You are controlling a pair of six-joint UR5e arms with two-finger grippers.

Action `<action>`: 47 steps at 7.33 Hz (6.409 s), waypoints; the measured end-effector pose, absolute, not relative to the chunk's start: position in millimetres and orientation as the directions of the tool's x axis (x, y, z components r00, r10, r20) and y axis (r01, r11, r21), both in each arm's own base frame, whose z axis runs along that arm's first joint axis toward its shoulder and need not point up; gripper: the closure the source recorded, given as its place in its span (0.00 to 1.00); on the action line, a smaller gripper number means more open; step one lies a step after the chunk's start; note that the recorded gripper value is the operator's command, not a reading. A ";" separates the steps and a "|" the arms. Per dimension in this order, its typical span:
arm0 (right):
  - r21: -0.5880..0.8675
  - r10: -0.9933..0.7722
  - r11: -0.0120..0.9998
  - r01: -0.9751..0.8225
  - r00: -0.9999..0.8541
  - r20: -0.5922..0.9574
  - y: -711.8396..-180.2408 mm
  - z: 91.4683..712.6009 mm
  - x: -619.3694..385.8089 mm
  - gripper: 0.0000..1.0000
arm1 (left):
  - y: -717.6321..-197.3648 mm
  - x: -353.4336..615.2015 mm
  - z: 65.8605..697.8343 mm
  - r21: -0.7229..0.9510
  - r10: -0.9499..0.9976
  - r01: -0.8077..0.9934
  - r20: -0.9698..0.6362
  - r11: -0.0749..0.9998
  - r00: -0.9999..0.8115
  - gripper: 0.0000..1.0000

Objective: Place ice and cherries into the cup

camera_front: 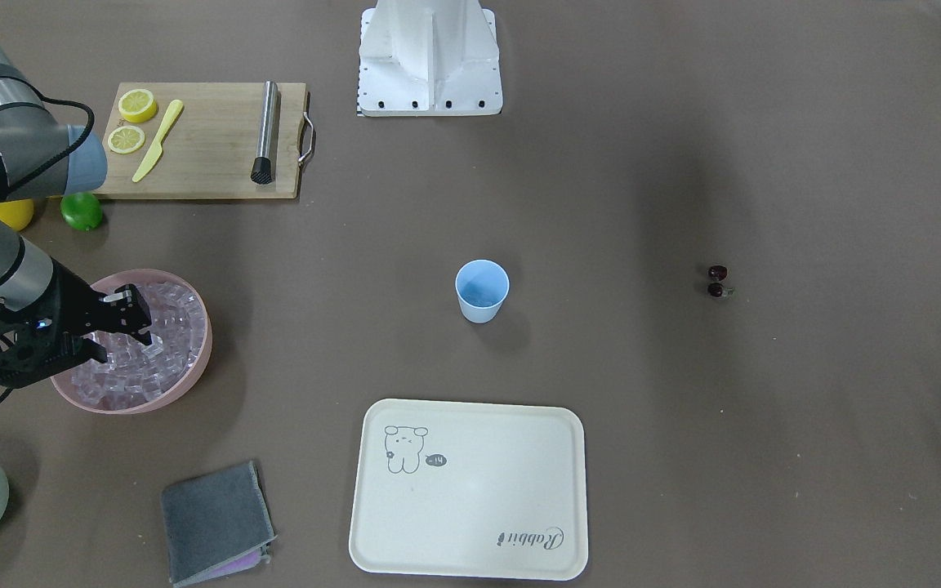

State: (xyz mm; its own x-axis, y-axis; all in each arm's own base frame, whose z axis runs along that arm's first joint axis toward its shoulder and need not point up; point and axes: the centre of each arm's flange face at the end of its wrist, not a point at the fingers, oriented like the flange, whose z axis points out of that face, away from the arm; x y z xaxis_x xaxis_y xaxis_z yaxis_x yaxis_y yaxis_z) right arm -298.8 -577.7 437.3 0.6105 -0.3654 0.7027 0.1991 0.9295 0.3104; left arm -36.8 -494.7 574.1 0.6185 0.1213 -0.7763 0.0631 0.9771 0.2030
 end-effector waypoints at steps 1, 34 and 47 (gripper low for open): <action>0.323 -0.387 0.921 0.219 0.612 0.690 -571.2 439.3 -310.9 0.45 | -494.6 -36.7 573.9 0.203 0.122 0.063 -0.776 0.977 0.619 0.02; 0.244 -0.153 0.969 -0.041 0.675 0.722 -679.5 427.8 -20.7 0.01 | -504.3 -22.0 518.6 0.310 0.204 0.057 -0.742 0.949 0.638 0.02; 0.119 -0.056 0.992 -0.039 0.714 0.697 -475.2 587.5 58.4 0.00 | -491.8 323.5 494.0 0.275 0.254 -0.073 -0.708 0.959 0.659 0.17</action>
State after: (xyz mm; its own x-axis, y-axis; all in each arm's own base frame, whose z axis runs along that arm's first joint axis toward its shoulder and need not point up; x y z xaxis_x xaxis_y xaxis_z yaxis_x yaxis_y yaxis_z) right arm 58.4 -475.2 587.5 0.7144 -0.0559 0.6975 -0.0389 0.9921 0.1194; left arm 323.5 -491.8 494.0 0.6586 0.2536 -0.7084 -0.0735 0.9587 0.2749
